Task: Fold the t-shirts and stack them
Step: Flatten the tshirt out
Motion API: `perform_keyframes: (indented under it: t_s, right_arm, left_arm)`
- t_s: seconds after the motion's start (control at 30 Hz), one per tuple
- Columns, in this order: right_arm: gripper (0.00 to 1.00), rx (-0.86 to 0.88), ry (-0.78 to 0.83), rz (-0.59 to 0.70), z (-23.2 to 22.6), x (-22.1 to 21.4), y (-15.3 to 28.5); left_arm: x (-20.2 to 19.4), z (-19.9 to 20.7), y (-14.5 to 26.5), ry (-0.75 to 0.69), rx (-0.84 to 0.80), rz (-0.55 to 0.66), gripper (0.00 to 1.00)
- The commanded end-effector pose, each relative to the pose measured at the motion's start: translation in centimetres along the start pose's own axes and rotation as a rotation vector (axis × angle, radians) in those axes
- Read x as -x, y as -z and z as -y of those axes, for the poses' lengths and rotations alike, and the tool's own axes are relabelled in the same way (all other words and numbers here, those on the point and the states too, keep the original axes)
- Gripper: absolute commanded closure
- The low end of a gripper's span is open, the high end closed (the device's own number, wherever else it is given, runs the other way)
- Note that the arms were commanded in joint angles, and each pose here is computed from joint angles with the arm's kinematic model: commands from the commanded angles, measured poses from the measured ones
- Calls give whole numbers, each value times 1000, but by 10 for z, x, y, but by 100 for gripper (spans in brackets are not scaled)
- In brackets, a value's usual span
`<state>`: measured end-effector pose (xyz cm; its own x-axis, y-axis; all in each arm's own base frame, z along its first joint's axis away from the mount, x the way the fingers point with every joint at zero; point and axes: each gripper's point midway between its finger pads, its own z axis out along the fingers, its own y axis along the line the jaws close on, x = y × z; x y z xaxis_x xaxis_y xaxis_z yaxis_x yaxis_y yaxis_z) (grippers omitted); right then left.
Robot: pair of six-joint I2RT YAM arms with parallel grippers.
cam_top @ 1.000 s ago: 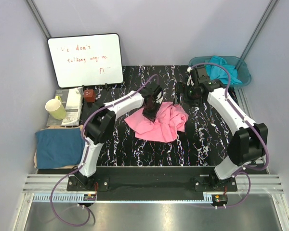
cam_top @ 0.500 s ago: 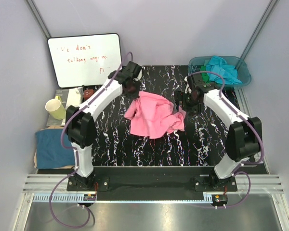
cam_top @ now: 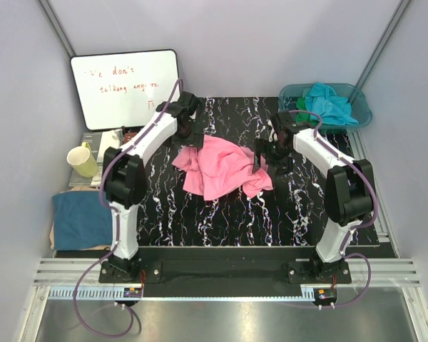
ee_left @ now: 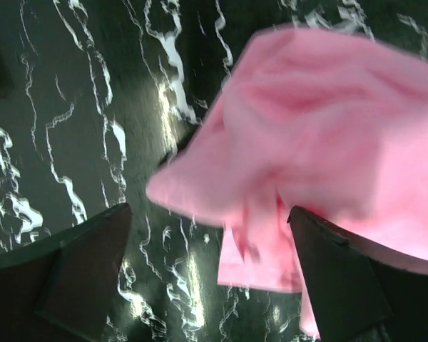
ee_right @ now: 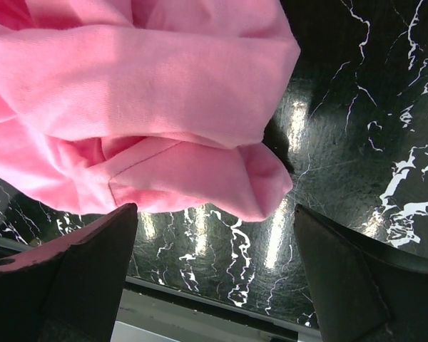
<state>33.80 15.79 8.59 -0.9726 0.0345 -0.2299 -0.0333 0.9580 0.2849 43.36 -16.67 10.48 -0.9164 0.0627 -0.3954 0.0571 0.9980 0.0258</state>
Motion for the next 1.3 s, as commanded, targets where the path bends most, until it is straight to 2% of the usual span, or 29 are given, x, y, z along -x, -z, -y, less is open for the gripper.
perform_keyframes:
  t_s: [0.0, 0.07, 0.23, 0.3, 0.4, 0.63, 0.73, 0.77, 0.8, 0.83, 0.87, 0.9, 1.07, 1.27]
  right_arm:
    - [2, 42, -6, 40, -12, 13, 12]
    - [2, 40, -6, 39, -11, 12, 12]
    - [2, 31, -10, 50, -11, 16, 12]
    - [2, 17, -6, 59, -8, 19, 13]
    - [2, 2, -31, 85, 2, 28, 19]
    - [2, 57, -199, 184, 45, 68, 53]
    - [2, 68, -227, 222, 58, 77, 67]
    - [2, 68, -224, 225, 59, 78, 69]
    - [2, 73, -226, 230, 60, 79, 71]
    - [2, 81, -224, 226, 59, 78, 72]
    - [2, 91, -225, 225, 57, 77, 73]
    - [2, 115, -231, 211, 53, 73, 71]
    - [4, 171, -240, 156, 46, 51, 62]
    - [4, 223, -199, 128, 40, 27, 60]
  left_arm:
    - [-2, 43, 78, -75, -197, 163, 1]
    - [-28, 64, 81, -136, -233, 143, 2]
    - [-83, 113, 75, -252, -345, 65, 12]
    - [-110, 135, 70, -341, -403, 19, 11]
    - [-130, 155, 60, -452, -397, 3, 6]
    - [-134, 174, 24, -520, -333, -13, 5]
    - [-133, 184, 11, -542, -328, -21, 10]
    - [-128, 182, 7, -544, -297, -6, 15]
    - [-126, 182, 2, -546, -279, -6, 49]
    - [-115, 180, 5, -533, -246, 27, 78]
    - [-108, 177, 7, -525, -217, 45, 97]
    - [-102, 172, 15, -515, -187, 59, 100]
    - [-54, 138, 67, -420, -72, 210, 100]
    - [8, 76, 155, -213, -32, 394, 100]
